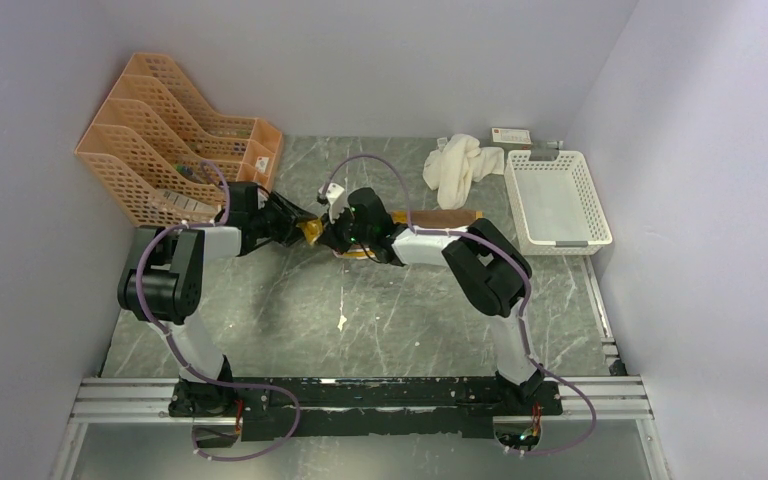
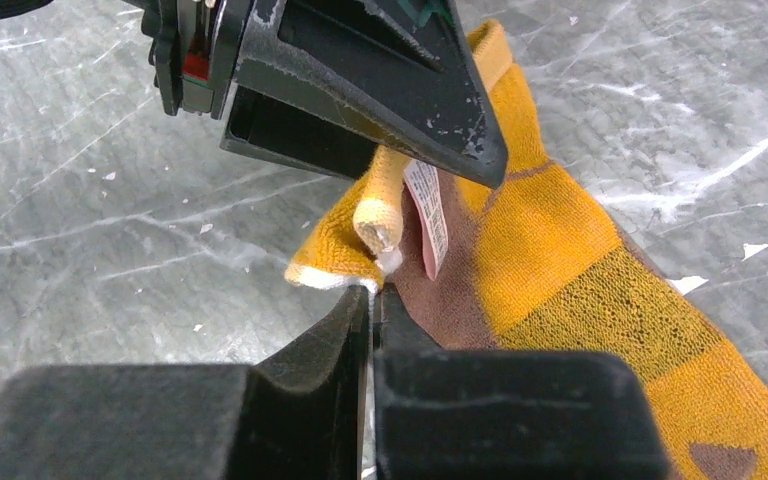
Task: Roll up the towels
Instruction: Fold the towel at the center of the board.
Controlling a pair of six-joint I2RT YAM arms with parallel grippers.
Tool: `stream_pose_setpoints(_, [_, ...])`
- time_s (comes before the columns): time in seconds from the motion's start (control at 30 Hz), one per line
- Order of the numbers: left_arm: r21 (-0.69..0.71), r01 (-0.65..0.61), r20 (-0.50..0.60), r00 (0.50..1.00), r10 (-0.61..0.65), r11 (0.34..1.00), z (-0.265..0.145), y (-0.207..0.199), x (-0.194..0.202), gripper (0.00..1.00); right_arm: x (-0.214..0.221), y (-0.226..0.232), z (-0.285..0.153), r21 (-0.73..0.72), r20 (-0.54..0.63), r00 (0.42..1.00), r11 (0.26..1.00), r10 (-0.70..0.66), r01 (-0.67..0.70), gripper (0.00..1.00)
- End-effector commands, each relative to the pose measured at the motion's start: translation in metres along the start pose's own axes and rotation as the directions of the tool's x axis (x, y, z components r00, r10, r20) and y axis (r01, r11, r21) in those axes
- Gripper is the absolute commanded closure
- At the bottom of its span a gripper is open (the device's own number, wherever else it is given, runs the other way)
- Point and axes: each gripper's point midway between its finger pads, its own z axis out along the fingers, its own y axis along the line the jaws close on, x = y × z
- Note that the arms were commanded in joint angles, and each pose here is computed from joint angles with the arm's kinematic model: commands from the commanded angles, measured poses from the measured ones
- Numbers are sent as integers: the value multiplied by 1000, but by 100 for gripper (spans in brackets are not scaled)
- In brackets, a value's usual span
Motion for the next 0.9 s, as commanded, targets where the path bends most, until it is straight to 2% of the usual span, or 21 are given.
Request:
stream_pose_setpoints(0.0, [-37, -52, 32, 998, 53, 998, -5, -2, -5, 40, -14, 0, -8, -2, 42, 999, 1000, -4, 4, 100])
stream_pose_setpoints(0.27, [-49, -65, 85, 994, 69, 997, -14, -8, -14, 47, -15, -1, -7, -8, 39, 999, 1000, -4, 4, 100])
stream_pose_setpoints(0.53, [-28, -66, 95, 993, 69, 997, -18, -18, -16, 47, -12, -1, -7, -9, 31, 1000, 1000, -5, 6, 100])
stream_pose_setpoints(0.67, [-16, -68, 83, 994, 69, 998, -16, -18, -14, 57, -11, 0, -6, -12, 27, 1000, 1000, -4, 4, 100])
stream_pose_setpoints(0.73, [-11, -69, 80, 994, 70, 998, -16, -18, -13, 67, -11, 0, -7, -12, 26, 1000, 1000, -4, 5, 100])
stream_pose_setpoints(0.8, [-10, -73, 81, 994, 74, 997, -17, -19, -13, 74, -11, -1, -6, -10, 25, 1000, 1000, -7, 8, 100])
stream_pose_setpoints(0.87, [-15, -78, 79, 994, 79, 997, -17, -18, -13, 90, -11, -1, -6, -10, 22, 1000, 1000, -9, 9, 100])
